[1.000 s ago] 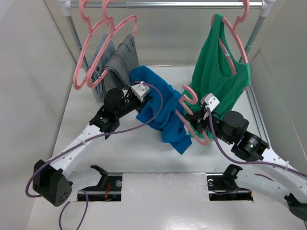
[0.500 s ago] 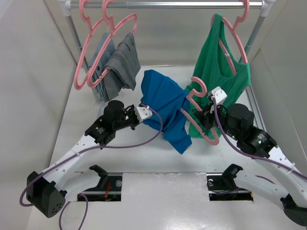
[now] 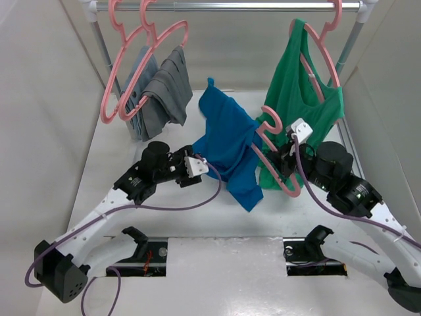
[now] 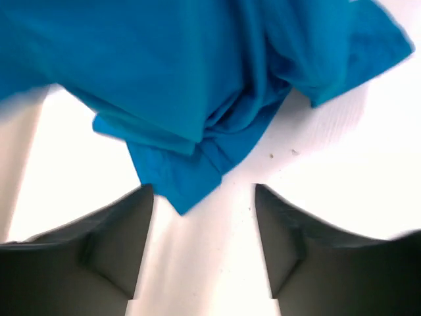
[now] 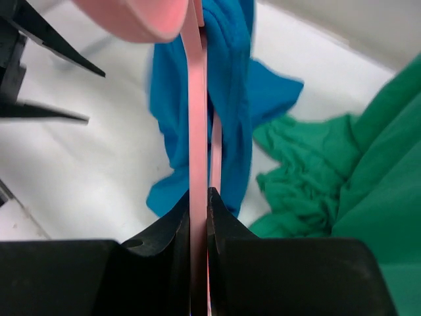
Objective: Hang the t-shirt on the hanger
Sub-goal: Place tshirt on hanger
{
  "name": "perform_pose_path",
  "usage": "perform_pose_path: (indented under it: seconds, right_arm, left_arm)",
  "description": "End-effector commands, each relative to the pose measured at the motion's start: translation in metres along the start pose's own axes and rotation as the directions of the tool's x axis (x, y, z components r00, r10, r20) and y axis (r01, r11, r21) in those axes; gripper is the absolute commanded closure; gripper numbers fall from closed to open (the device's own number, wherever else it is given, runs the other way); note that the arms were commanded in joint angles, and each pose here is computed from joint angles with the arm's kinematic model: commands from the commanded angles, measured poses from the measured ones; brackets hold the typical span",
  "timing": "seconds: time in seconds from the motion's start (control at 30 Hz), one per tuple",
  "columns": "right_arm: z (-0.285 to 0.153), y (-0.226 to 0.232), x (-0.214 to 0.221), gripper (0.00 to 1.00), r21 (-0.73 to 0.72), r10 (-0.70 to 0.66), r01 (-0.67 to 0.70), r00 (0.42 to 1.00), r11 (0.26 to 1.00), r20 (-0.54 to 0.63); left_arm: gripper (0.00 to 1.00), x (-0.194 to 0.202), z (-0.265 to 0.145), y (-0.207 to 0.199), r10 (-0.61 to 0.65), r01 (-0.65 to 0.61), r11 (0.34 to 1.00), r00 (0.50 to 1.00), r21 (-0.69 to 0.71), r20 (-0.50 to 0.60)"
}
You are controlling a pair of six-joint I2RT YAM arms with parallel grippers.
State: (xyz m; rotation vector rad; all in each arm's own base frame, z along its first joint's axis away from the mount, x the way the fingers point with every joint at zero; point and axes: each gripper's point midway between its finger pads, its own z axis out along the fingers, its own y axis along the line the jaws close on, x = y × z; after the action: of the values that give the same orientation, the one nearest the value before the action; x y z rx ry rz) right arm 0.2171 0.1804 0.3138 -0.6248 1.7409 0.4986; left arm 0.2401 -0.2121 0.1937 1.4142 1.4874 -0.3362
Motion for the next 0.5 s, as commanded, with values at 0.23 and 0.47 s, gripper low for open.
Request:
perform_pose_path:
  seconds: [0.23, 0.47]
  right_arm:
    - [-0.012, 0.016, -0.054, 1.0, -0.085, -0.106, 0.14, 0.942, 0.987, 0.319]
    - [-0.003, 0.037, -0.048, 1.0, -0.203, -0.133, 0.2, 0.944, 0.959, 0.302]
  left_arm:
    - [0.2, -0.154, -0.087, 0.02, 0.322, -0.273, 0.947, 0.823, -0.17, 0.469]
    - [0.06, -0.215, -0.089, 0.07, 0.348, -0.268, 0.937, 0.788, -0.226, 0.508]
